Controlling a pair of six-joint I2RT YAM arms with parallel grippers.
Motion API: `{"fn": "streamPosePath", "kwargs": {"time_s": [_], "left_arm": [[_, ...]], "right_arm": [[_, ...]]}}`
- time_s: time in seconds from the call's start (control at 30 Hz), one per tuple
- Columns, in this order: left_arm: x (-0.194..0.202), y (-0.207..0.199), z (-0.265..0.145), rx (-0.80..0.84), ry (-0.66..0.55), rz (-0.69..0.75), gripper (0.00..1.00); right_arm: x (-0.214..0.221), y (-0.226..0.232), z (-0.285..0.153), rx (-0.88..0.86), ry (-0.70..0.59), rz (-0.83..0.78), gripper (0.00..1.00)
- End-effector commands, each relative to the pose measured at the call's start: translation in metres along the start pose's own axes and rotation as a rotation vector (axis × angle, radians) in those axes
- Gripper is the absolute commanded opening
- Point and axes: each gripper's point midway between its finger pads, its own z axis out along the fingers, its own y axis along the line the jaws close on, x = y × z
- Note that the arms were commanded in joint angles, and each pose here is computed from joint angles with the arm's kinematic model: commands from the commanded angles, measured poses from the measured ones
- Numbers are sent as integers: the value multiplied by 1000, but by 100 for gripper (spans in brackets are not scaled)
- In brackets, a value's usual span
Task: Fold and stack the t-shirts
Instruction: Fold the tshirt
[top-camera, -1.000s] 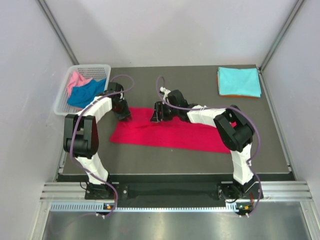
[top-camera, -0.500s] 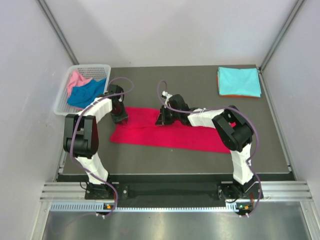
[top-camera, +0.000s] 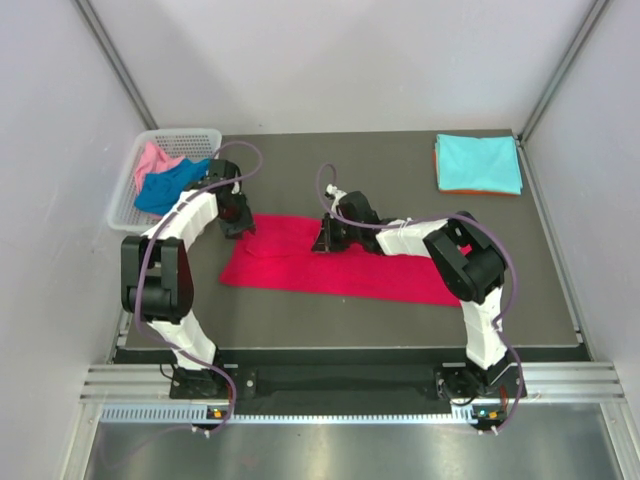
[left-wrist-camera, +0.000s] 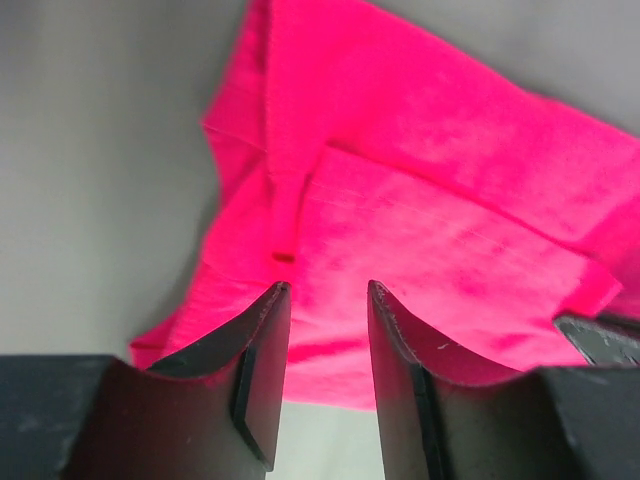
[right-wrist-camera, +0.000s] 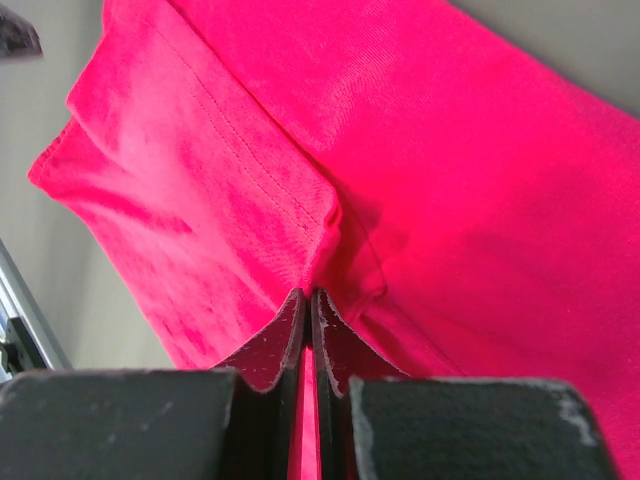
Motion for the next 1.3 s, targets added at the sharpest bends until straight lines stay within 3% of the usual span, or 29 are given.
{"fn": "streamPosePath", "kwargs": {"time_s": [0.0,0.33,0.5,0.6,1.07,1.17,1.27], "left_arm": [[18,-5,1,57,59,10,41],[38,6,15,22,113,10,36],[43,13,19,-14,129,6,8],[43,17,19,-36,121,4,2],[49,44,23,-175,129,15,2],[36,40,11,-173,90,16,5],[15,36,-5,-169,15,21,14]], "right_arm": [[-14,17,-5,-47,-49,-20,0],[-6,17,-6,-55,-44,1,0],[-2,12,-8,-35,-30,8,0],[-3,13,-8,-40,-34,10,0],[7,8,-8,-25,-26,59,3],[5,7,-11,-13,-36,65,4],[4,8,-12,-9,-41,70,4]]}}
